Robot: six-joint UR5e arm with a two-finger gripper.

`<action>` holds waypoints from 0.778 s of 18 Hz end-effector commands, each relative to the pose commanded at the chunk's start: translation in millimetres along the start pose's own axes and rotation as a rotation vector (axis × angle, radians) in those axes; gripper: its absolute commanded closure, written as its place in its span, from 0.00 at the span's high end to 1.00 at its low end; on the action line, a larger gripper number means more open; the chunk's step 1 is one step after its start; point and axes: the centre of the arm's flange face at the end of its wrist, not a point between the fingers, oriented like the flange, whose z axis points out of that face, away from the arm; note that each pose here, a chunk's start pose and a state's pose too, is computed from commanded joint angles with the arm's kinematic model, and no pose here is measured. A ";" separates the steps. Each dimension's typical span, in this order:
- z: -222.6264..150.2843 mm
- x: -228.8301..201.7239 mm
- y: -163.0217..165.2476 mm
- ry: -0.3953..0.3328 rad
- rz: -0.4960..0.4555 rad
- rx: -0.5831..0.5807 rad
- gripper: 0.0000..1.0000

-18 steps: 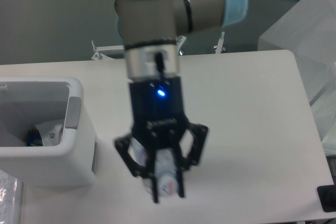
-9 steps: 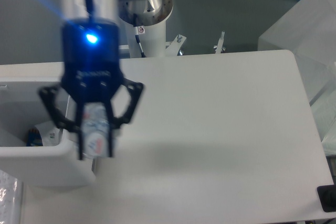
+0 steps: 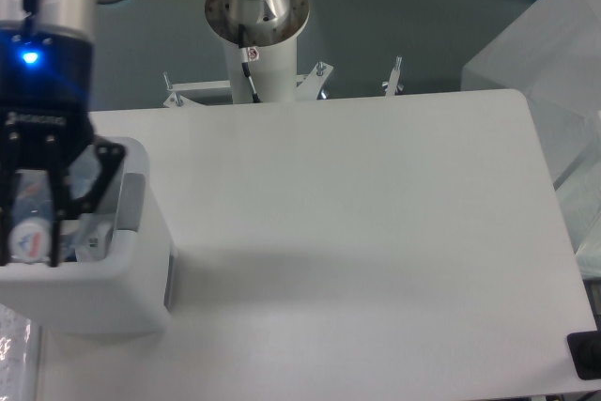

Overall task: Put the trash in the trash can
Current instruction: 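Carry the bottle over the white bin and lower it inside, then open the gripper to release the bottle into the bin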

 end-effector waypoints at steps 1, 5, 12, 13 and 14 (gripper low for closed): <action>2.7 1.8 4.8 0.002 0.000 -0.010 0.33; 13.0 8.8 24.4 0.008 0.008 -0.052 0.34; 9.0 6.6 27.5 0.007 0.018 -0.056 0.84; 7.6 6.0 26.1 0.006 0.019 -0.052 0.96; 8.3 4.1 25.2 0.004 0.017 -0.052 1.00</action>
